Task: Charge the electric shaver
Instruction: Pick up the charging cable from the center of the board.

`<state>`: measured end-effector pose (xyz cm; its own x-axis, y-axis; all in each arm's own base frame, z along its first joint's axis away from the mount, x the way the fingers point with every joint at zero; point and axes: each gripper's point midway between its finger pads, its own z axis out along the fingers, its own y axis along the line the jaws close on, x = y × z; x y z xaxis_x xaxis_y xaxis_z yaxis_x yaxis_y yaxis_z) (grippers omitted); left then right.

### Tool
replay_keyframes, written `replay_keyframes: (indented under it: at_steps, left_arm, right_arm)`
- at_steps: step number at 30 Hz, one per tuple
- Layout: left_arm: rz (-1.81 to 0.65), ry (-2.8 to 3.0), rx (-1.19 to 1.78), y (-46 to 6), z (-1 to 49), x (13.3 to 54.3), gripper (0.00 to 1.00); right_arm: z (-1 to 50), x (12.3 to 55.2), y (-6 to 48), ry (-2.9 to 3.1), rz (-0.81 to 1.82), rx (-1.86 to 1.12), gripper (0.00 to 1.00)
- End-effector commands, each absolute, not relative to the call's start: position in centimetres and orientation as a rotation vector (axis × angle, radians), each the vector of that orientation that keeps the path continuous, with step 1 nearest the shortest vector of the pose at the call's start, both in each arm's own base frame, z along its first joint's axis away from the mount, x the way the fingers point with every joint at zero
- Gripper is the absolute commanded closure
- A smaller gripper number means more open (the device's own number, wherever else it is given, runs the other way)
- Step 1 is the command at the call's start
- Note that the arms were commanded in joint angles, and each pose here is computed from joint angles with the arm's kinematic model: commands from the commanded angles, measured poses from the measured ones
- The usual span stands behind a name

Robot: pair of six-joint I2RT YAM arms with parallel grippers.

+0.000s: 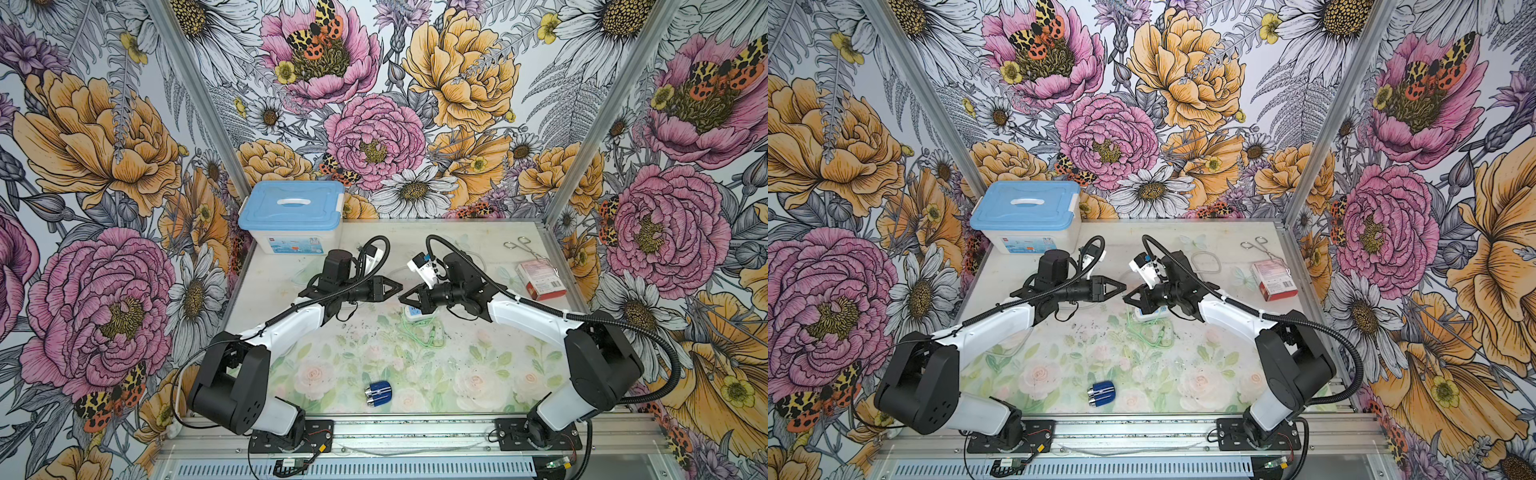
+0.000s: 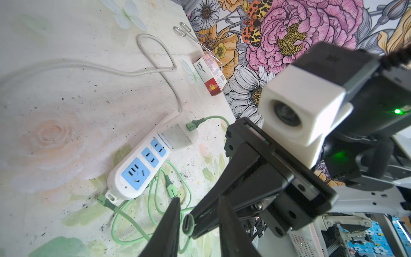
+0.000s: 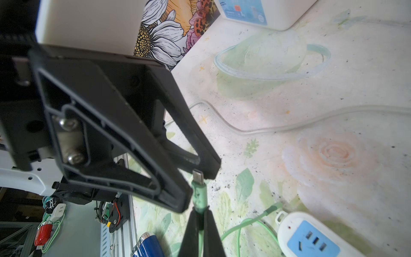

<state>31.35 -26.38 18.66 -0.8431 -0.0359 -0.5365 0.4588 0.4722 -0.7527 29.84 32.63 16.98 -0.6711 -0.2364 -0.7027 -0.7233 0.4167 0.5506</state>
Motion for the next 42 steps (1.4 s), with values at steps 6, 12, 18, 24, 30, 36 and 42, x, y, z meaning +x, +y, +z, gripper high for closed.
replay_keyframes:
  at_steps: [6, 12, 18, 24, 30, 36, 42]
  left_arm:
    - [-1.345, 2.2, 0.366, -26.0, 19.2, 31.4, 0.8]
    - [-1.346, 2.205, 0.372, -26.0, 19.0, 31.4, 0.85]
    - [-1.338, 2.219, 0.374, -26.0, 18.5, 31.3, 0.85]
    - [-1.336, 2.232, 0.383, -26.2, 18.1, 31.3, 0.84]
    - [-1.332, 2.232, 0.385, -26.2, 18.0, 31.4, 0.91]
    - [-1.33, 2.234, 0.384, -26.2, 17.9, 31.4, 0.95]
    - [-1.331, 2.245, 0.393, -26.4, 17.5, 31.2, 0.94]
  right_arm:
    - [18.9, 29.9, 33.1, 2.076, 1.216, -0.828, 1.0]
    - [18.9, 30.1, 33.1, 2.077, 1.208, -0.821, 1.0]
    - [19.1, 30.2, 33.2, 2.075, 1.207, -0.822, 1.0]
    - [19.1, 30.2, 33.2, 2.076, 1.205, -0.82, 1.0]
    - [19.3, 30.3, 33.2, 2.073, 1.199, -0.819, 1.0]
    - [19.2, 30.2, 33.3, 2.076, 1.202, -0.82, 1.0]
    - [19.4, 30.5, 33.2, 2.073, 1.187, -0.809, 1.0]
